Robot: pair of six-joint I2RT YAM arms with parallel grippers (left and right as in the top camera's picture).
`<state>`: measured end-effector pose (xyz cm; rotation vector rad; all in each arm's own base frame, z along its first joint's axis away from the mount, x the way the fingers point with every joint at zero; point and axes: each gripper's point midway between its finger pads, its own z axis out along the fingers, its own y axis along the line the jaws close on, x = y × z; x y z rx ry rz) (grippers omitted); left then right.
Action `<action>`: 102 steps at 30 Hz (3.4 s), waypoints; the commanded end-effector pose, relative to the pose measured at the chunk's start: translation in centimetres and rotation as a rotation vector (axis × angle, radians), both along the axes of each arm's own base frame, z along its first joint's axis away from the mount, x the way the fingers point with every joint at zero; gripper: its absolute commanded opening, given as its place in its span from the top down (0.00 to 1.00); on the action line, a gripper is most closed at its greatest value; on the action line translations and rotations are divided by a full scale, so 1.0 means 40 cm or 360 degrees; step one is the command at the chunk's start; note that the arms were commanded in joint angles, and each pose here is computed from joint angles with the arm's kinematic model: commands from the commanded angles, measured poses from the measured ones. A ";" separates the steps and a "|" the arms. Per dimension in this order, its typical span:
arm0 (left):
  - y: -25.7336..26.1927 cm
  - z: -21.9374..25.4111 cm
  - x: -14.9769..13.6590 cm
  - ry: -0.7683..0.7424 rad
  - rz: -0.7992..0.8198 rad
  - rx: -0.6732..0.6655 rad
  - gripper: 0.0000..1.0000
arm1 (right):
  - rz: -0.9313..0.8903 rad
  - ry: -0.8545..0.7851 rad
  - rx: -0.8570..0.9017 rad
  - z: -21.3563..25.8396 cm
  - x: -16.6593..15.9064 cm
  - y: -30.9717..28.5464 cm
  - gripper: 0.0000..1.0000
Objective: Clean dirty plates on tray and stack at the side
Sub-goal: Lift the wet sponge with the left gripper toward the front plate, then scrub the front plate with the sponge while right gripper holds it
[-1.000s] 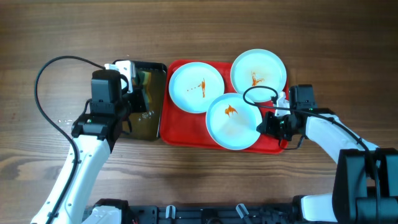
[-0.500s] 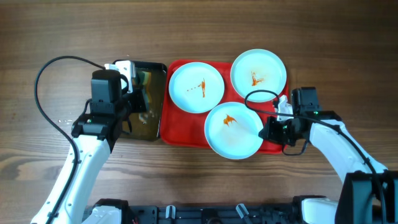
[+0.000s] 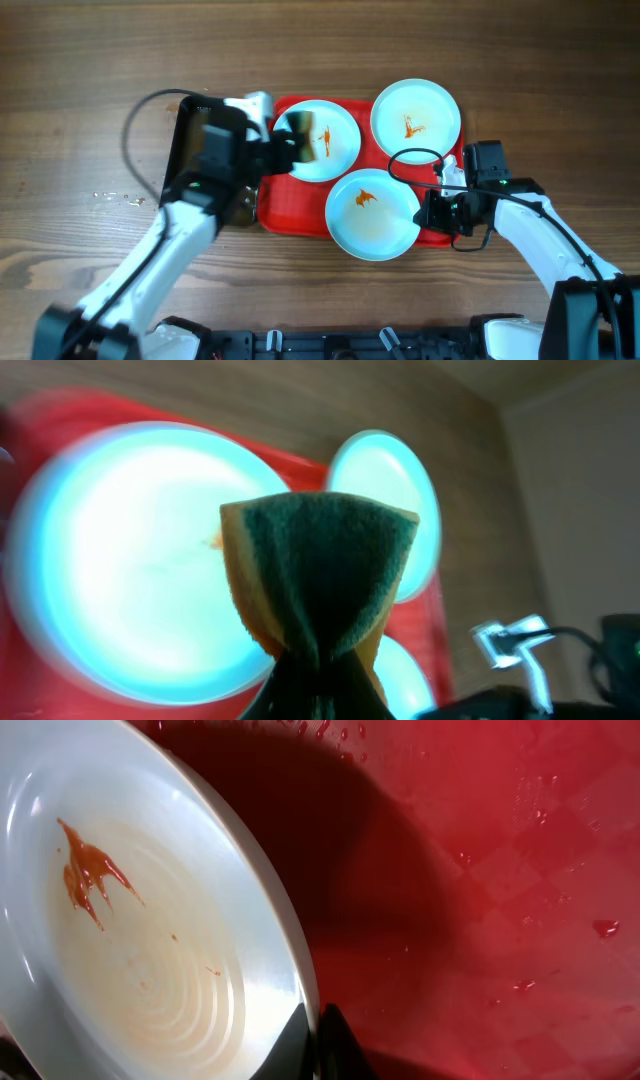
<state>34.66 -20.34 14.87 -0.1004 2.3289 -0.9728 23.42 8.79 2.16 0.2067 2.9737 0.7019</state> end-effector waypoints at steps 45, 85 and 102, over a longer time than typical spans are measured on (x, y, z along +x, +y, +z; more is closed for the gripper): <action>-0.128 -0.178 -0.135 0.0397 -0.0247 0.0125 0.96 | 0.0072 -0.0140 0.0298 0.065 0.038 0.074 0.67; -0.079 -0.342 -0.188 0.0958 0.0249 0.0218 0.96 | -0.0141 0.0021 -0.0330 -0.036 0.007 -0.004 0.96; -0.067 -0.102 -0.090 0.0165 -0.0019 0.0270 0.96 | -0.0124 -0.0068 -0.0396 -0.015 0.032 -0.020 0.96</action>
